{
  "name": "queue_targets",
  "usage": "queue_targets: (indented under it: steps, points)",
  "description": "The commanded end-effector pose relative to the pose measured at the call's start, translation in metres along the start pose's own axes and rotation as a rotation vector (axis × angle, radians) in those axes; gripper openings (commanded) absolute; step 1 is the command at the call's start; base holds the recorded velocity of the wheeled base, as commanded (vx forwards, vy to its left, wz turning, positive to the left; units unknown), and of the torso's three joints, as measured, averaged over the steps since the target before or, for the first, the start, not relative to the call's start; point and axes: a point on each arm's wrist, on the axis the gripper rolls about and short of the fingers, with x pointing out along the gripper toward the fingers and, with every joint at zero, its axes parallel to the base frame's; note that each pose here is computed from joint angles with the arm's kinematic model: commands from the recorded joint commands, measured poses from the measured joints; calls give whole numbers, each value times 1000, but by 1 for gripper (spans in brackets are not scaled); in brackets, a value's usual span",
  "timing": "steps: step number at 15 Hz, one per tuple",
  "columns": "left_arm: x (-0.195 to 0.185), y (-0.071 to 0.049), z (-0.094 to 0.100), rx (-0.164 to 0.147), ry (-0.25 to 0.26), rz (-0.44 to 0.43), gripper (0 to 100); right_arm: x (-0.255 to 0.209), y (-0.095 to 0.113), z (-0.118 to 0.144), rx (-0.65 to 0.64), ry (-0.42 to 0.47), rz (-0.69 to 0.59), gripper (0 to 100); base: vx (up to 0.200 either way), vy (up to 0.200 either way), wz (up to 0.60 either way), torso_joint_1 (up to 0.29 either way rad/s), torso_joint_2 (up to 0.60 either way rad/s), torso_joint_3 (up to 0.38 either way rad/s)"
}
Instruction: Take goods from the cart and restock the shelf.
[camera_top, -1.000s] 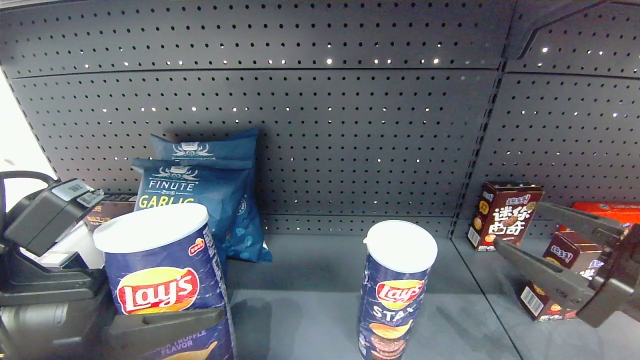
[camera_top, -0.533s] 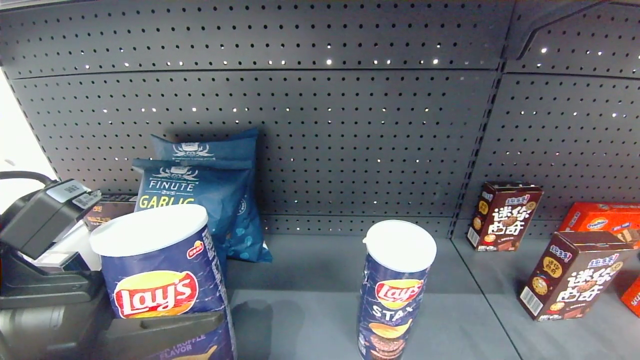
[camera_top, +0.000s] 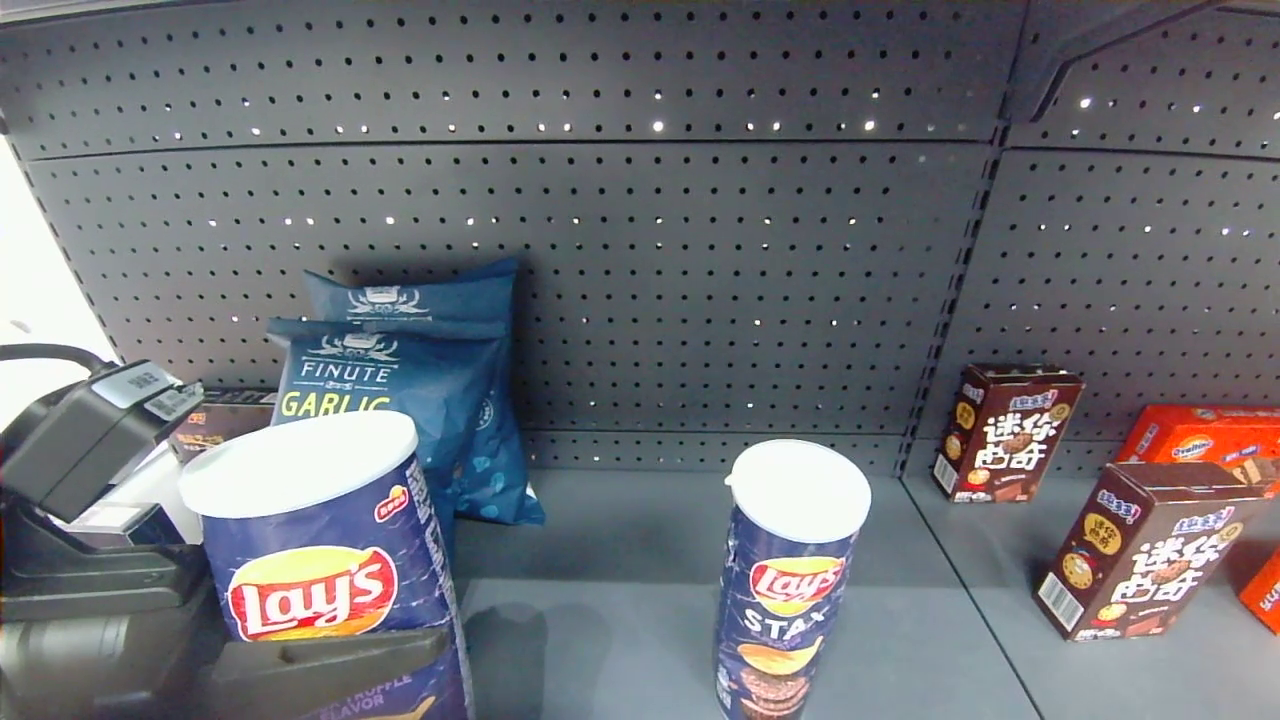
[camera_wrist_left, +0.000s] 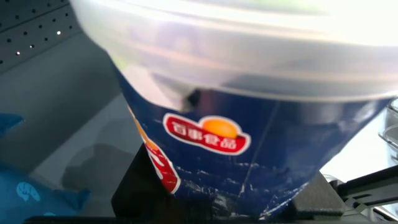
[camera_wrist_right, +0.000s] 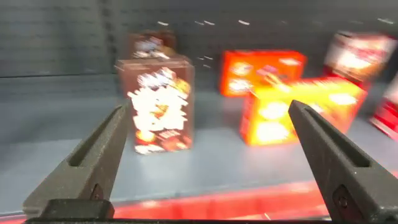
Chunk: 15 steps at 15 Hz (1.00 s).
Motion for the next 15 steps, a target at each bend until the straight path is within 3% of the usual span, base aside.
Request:
queue_targets:
  steps: [1, 4, 5, 6, 8, 9, 12, 15]
  points:
    - [0, 0, 1, 2, -1, 0, 0, -12, -1, -20, 8, -39, -81, 100, 0, 0, 0, 0, 0, 0]
    - [2, 1, 2, 11, 0, 14, 0, -7, 1, -39, 2, -7, -87, 100, 0, 0, 0, 0, 0, 0]
    - [4, 2, 4, 30, 0, 21, 0, -5, 2, -49, -11, 26, -92, 100, 0, 0, 0, 0, 0, 0]
    - [9, 7, 14, 69, -3, 57, 0, -3, 3, -62, -23, 54, -112, 100, 0, 0, 0, 0, 0, 0]
    - [12, 9, 27, 104, -27, 75, 0, -3, 3, -63, -24, 59, -109, 100, 0, 0, 0, 0, 0, 0]
    - [12, 10, 32, 110, -35, 81, 0, -3, 3, -64, -22, 68, -113, 100, 0, 0, 0, 0, 0, 0]
    - [25, 27, 34, 89, -9, 221, 0, -4, 4, -70, -16, 120, -107, 100, 0, 0, 0, 0, 0, 0]
    - [42, 36, 38, 93, -19, 192, 0, -4, 3, -70, -17, 120, -118, 100, 0, 0, 0, 0, 0, 0]
